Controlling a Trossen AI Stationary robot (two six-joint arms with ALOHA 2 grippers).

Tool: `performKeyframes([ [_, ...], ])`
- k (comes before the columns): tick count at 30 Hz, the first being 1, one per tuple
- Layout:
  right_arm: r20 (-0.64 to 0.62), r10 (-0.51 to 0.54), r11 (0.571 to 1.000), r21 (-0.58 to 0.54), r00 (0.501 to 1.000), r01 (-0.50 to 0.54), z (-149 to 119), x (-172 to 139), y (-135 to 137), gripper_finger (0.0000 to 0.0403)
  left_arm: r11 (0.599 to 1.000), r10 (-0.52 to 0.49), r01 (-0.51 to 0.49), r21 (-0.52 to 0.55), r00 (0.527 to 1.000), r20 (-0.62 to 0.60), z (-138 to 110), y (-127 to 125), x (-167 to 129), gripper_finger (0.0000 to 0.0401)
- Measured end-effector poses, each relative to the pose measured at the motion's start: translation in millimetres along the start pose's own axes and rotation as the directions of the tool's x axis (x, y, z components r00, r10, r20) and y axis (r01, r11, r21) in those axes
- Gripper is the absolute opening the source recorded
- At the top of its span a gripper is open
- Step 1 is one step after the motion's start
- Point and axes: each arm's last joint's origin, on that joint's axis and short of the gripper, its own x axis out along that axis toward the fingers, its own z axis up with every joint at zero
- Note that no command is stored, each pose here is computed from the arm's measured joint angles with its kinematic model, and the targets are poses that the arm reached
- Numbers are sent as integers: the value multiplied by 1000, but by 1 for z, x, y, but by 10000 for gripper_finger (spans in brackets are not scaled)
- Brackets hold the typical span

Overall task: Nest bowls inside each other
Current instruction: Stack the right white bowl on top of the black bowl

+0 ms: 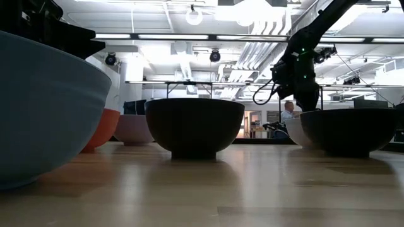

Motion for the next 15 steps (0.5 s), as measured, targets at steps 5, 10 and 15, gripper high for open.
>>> performKeyframes([
  [5, 12, -8, 1000, 1, 1000, 8, 1, 0, -1, 85, 1000, 1, -1, 0, 1000, 0, 0, 0, 0, 186],
  [10, 20, -13, 1000, 18, 1000, 13, 2, 0, -1, 84, 1000, 1, -1, 0, 1000, 0, 0, 0, 0, 186],
  [15, 24, -16, 1000, 24, 1000, 15, 2, 0, -1, 84, 1000, 1, -1, 0, 1000, 0, 0, 0, 0, 186],
])
